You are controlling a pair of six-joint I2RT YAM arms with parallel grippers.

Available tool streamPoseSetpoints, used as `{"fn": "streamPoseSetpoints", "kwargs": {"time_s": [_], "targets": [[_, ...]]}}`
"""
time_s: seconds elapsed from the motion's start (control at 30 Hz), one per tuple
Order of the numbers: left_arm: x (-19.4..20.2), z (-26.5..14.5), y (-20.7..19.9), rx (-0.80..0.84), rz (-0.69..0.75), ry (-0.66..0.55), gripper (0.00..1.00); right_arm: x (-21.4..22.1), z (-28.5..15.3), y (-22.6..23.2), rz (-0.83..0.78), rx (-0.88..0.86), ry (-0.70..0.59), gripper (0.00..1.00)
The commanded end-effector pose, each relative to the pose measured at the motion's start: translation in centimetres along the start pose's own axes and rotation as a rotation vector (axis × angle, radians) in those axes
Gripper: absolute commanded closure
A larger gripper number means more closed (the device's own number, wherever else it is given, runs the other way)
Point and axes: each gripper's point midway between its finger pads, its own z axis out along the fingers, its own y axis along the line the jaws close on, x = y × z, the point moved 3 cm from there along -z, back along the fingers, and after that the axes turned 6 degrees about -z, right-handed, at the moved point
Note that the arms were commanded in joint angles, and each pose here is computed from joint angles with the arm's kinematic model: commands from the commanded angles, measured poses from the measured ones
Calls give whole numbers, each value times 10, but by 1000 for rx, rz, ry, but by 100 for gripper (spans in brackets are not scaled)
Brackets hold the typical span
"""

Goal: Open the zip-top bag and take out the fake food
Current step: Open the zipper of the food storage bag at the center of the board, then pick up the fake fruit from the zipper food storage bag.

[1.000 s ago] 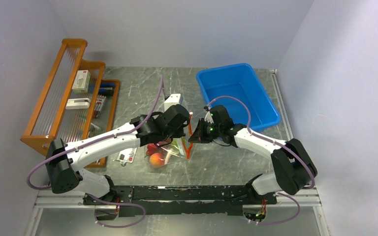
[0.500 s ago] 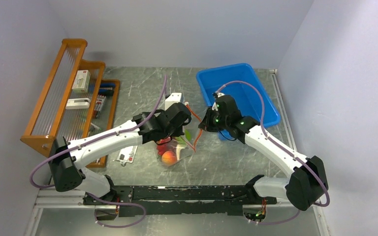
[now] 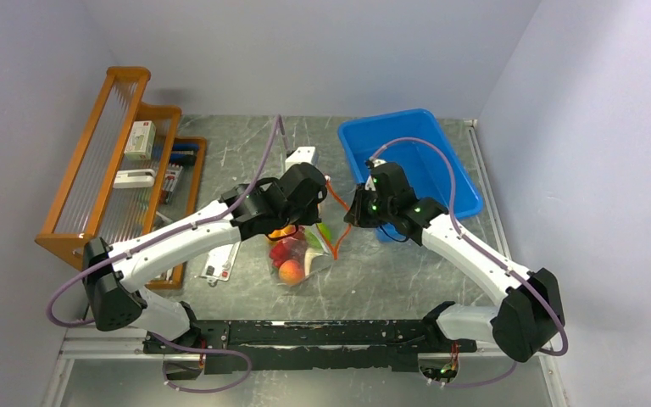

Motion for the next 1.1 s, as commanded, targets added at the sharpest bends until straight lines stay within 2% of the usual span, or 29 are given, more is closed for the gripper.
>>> {"fn": "streamPoseSetpoints", "kwargs": {"time_s": [0.0, 0.07, 0.2, 0.33, 0.4, 0.43, 0.53, 0.7, 0.9, 1.07], "targets": [[-23, -23, -3, 12, 21, -27, 93, -21, -9, 11, -19, -36, -59, 90], [-25, -26, -3, 2, 27, -19, 93, -24, -10, 10, -24, -22, -79, 100], [-31, -34, 7, -63, 44, -35, 93, -24, -14, -4, -23, 73, -74, 100], [-34, -36, 5, -36, 75, -47, 93, -21, -18, -4, -28, 76, -64, 87], [-31, -32, -5, 19, 90, -27, 93, -34, -26, 6, -28, 39, -104, 77], [-28, -30, -10, 45, 94, -10, 93, -39, -30, 10, -32, 19, -120, 75], [-23, -23, -18, 77, 98, 17, 93, -54, -43, 24, -45, -38, -167, 74], [-20, -16, -26, 103, 99, 33, 93, -64, -56, 60, -92, -275, -221, 73], [-19, -16, -29, 123, 91, 33, 93, -34, -18, 68, -38, -385, -40, 80], [-18, -19, -27, 127, 75, 35, 91, 0, 11, 49, 5, -343, 42, 81]]}}
